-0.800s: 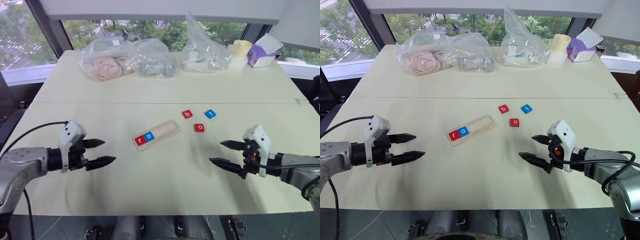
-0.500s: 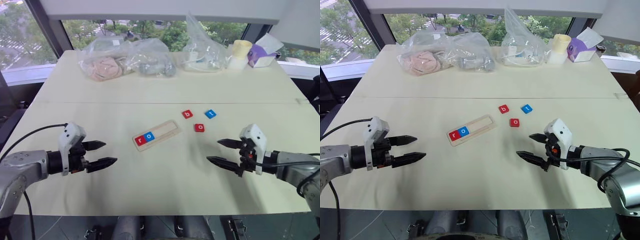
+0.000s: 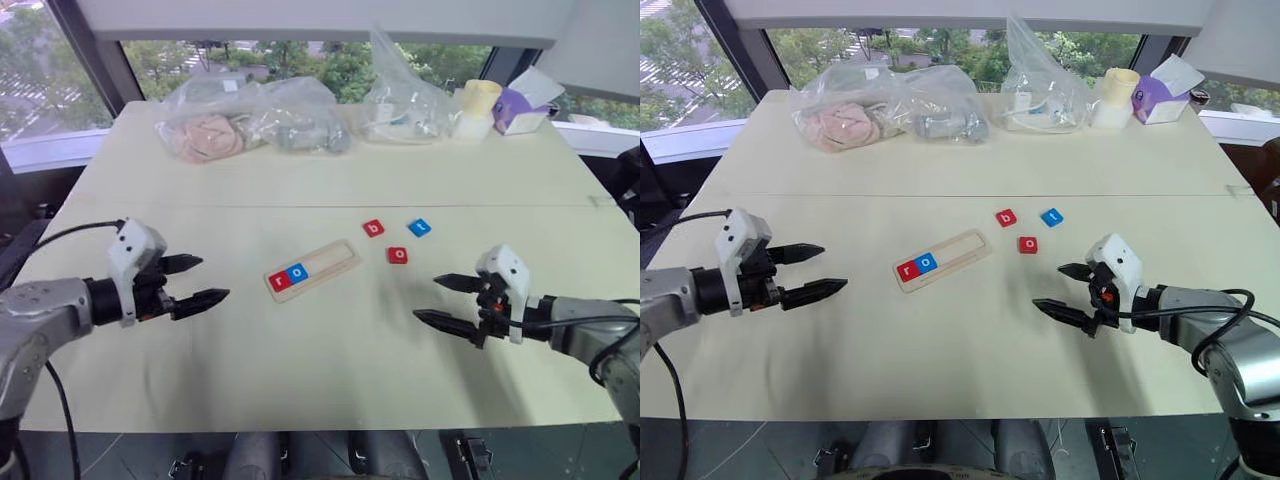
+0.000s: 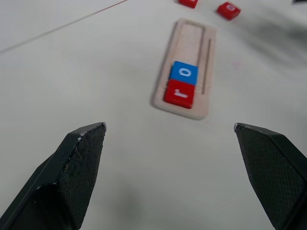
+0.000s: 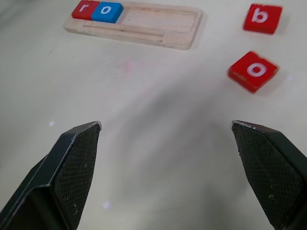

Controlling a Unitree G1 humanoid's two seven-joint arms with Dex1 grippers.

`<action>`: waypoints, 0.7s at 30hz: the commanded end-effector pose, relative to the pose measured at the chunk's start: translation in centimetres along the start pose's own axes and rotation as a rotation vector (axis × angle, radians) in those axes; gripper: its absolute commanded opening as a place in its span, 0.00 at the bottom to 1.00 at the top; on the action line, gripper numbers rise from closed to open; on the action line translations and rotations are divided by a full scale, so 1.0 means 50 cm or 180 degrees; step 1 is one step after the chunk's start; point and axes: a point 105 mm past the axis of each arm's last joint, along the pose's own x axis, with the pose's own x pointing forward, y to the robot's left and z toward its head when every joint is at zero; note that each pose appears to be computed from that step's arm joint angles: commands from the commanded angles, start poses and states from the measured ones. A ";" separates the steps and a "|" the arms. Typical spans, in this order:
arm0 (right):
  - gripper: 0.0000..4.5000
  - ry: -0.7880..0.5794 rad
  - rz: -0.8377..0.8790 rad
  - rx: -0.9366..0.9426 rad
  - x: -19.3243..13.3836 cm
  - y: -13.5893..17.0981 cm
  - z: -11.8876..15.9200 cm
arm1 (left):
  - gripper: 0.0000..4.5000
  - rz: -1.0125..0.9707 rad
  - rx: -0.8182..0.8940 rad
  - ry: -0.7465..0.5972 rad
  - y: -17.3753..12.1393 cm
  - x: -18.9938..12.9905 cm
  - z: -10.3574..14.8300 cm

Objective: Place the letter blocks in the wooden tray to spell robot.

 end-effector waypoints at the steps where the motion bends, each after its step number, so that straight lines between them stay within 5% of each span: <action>1: 0.99 -0.0139 0.0044 -0.0157 -0.003 0.009 0.035 | 1.00 -0.0293 0.0247 0.0069 -0.013 0.031 0.002; 13: 0.99 -0.0261 0.0058 -0.0117 0.029 0.061 0.044 | 1.00 -0.0474 0.0768 0.0174 -0.018 0.217 -0.085; 21: 0.99 -0.0266 -0.0067 -0.0069 0.024 0.060 0.039 | 1.00 -0.0558 0.0620 0.0063 -0.035 0.264 -0.103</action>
